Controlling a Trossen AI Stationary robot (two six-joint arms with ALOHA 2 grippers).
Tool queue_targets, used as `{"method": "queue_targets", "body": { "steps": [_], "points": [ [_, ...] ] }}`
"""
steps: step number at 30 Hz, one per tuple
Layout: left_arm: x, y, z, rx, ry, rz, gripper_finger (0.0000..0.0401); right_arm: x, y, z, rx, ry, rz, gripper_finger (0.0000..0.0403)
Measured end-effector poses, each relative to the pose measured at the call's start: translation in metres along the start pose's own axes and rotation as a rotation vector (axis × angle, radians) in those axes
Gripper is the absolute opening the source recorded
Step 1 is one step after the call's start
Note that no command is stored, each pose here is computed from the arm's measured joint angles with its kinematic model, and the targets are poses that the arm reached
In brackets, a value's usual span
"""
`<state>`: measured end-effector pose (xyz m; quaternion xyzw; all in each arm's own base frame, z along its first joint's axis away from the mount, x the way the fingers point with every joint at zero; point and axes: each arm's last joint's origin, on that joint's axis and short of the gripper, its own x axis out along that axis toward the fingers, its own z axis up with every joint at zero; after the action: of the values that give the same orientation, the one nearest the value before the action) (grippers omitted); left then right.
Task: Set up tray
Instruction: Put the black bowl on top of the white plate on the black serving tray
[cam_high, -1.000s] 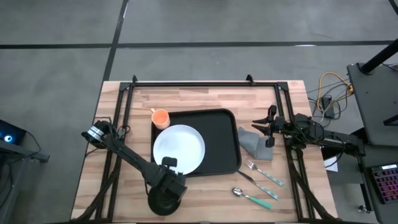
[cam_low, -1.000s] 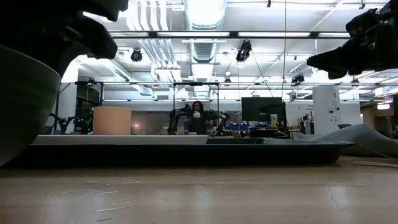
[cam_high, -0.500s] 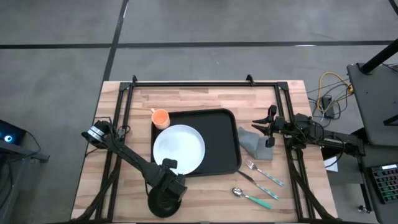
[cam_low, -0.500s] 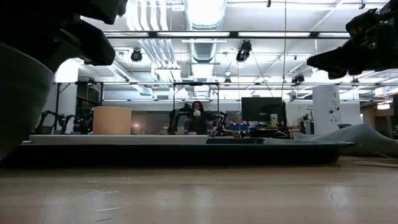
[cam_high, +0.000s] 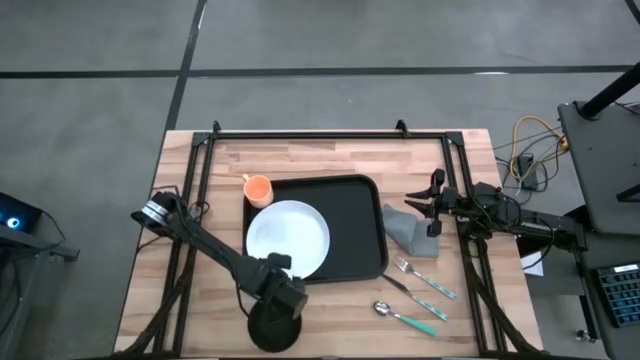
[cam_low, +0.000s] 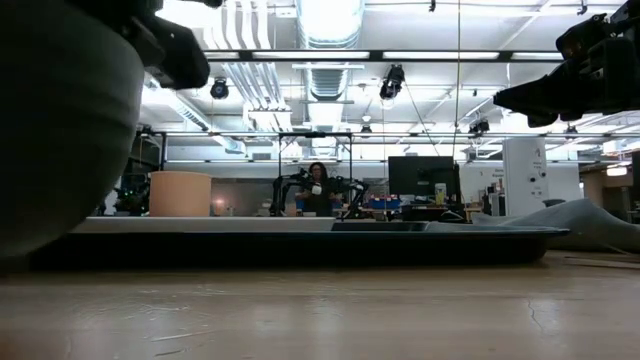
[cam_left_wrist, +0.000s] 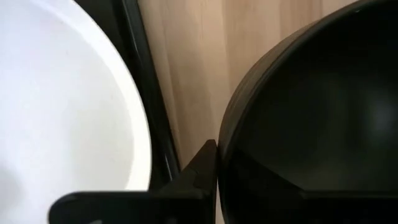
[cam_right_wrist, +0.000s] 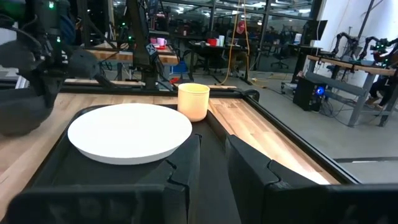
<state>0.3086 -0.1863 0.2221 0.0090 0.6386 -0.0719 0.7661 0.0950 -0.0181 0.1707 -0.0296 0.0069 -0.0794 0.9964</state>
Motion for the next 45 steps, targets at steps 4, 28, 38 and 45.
{"method": "queue_targets", "body": {
  "steps": [4,28,38,45],
  "points": [
    [-0.007,0.006,0.002,-0.007,-0.017,-0.004,0.0000,0.000,0.000,0.000,0.000,0.000,0.000,0.0068],
    [-0.041,0.084,0.004,-0.034,-0.094,0.058,0.0000,0.000,0.000,0.000,-0.002,0.000,-0.001,0.0068],
    [-0.045,0.113,0.005,-0.038,-0.071,0.081,0.0000,0.000,0.000,0.000,-0.002,0.000,-0.001,0.0068],
    [-0.043,0.134,0.004,-0.043,-0.052,0.095,0.0000,0.000,0.000,0.000,-0.002,0.000,0.000,0.0068]
  ]
}}
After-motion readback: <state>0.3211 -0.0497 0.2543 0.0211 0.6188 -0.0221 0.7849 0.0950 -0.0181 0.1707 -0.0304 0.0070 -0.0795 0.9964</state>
